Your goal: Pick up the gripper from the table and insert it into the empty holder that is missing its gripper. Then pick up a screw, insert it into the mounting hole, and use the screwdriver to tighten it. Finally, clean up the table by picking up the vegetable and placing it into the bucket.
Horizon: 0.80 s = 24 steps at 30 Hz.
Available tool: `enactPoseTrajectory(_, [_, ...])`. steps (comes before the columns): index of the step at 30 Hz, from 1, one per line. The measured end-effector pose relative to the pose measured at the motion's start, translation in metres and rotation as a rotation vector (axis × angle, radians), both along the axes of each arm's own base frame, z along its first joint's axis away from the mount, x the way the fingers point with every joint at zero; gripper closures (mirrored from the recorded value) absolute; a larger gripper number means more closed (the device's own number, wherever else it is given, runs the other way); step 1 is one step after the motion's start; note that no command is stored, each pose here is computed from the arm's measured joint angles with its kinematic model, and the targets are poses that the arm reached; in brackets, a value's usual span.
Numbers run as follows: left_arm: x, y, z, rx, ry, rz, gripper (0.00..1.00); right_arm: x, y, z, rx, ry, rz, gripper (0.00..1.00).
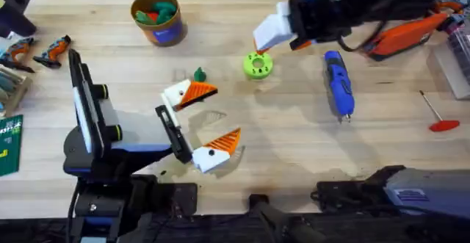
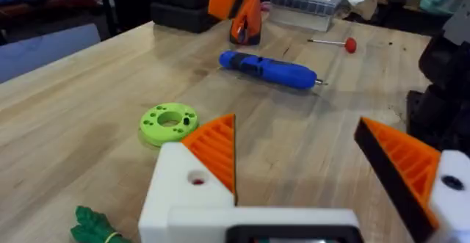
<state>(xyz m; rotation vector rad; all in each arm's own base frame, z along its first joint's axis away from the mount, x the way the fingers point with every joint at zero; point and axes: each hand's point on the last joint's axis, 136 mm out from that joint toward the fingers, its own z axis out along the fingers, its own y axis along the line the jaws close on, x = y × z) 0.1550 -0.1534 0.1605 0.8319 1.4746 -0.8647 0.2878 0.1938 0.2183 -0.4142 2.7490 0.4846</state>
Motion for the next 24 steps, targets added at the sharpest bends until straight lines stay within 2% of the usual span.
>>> enactPoseTrajectory(7, [0.000,0.000,0.000,0.000,0.000,0.000,0.015,0.021,0.003,-0.039,-0.202,0.082,0.008,0.253])
enactPoseTrajectory(12, [0.000,0.000,0.000,0.000,0.000,0.000,0.015,0.029,0.006,-0.064,-0.290,0.101,0.017,0.261])
enactPoseTrajectory(21, [0.000,0.000,0.000,0.000,0.000,0.000,0.015,0.038,0.012,-0.090,-0.344,0.118,0.027,0.090])
enactPoseTrajectory(24, [0.000,0.000,0.000,0.000,0.000,0.000,0.015,0.040,0.013,-0.096,-0.350,0.126,0.028,0.070])
